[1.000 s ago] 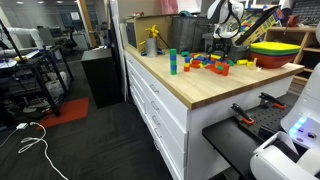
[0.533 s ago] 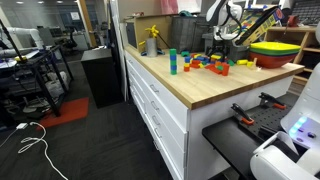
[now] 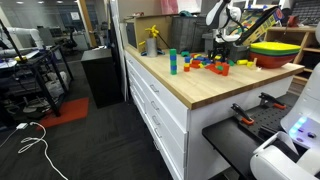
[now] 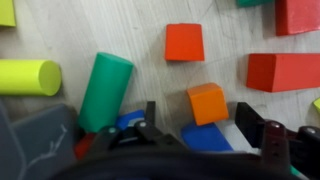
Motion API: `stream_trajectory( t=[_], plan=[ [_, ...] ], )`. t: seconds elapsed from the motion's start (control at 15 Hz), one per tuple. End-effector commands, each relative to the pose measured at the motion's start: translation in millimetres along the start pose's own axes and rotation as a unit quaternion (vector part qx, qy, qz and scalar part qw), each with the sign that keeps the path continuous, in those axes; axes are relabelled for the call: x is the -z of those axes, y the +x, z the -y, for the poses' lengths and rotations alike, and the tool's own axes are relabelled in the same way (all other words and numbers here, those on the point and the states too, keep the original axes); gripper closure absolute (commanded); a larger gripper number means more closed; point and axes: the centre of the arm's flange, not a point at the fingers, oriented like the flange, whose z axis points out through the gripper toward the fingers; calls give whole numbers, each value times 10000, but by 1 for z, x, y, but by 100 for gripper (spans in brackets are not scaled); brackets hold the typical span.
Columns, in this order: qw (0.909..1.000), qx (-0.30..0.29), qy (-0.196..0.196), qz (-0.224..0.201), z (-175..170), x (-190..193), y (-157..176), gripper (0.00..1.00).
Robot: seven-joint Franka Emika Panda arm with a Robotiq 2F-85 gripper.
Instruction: Put one orange block on top of the stack on the right.
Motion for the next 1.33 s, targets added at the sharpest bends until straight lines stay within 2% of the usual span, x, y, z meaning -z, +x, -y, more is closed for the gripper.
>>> stream_trajectory(
  t=[0.0, 0.4, 0.8, 1.27],
  plan=[
    [9996, 230, -105, 87, -10, 2, 3, 49],
    [9989, 445, -114, 38, -5, 14, -4, 94],
    [9977, 603, -296, -3, -3, 22, -9, 93],
    [9982, 548, -224, -68, 0, 44, -14, 93]
  ],
)
